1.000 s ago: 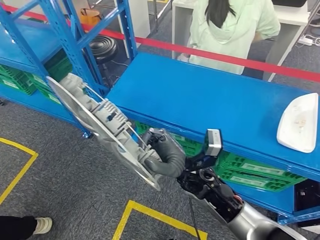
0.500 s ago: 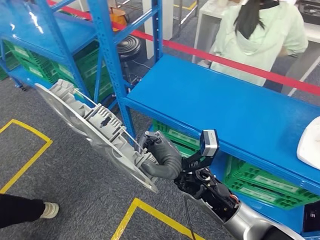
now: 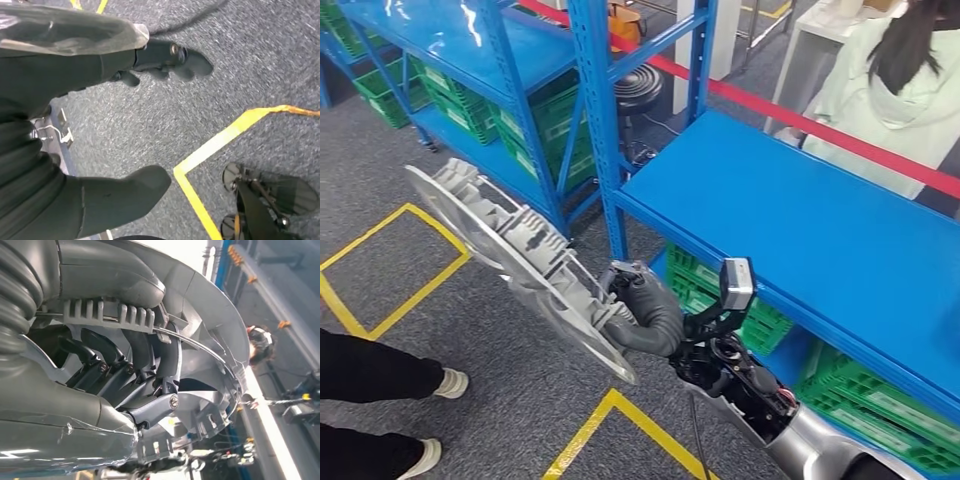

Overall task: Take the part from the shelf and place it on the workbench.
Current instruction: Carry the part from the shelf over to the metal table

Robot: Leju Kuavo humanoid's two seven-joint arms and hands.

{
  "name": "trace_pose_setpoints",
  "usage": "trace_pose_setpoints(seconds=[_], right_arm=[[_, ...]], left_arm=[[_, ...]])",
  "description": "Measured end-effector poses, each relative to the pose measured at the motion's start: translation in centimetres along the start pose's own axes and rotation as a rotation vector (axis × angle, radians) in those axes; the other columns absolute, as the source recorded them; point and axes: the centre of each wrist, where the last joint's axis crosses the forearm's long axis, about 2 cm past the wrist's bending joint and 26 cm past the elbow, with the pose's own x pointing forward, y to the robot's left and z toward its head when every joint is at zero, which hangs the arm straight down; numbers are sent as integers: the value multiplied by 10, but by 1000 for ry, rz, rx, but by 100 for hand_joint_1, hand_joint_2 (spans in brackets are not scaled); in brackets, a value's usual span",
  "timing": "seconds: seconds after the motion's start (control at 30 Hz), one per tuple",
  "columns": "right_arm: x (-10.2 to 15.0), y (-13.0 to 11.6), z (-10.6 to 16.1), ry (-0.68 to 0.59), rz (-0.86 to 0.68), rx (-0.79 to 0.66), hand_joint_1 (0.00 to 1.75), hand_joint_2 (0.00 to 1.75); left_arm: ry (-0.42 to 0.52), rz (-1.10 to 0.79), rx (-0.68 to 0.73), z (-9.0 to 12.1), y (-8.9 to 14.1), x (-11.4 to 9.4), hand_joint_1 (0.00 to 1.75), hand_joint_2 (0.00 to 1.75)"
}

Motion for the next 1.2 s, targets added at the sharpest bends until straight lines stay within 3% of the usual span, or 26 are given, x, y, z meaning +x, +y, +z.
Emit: trace_pose_setpoints(seconds=[1.2], right_arm=[[-5, -4, 6, 66, 30, -44, 175, 175]], left_arm=[[8, -10, -14, 0, -2, -1, 0, 175]])
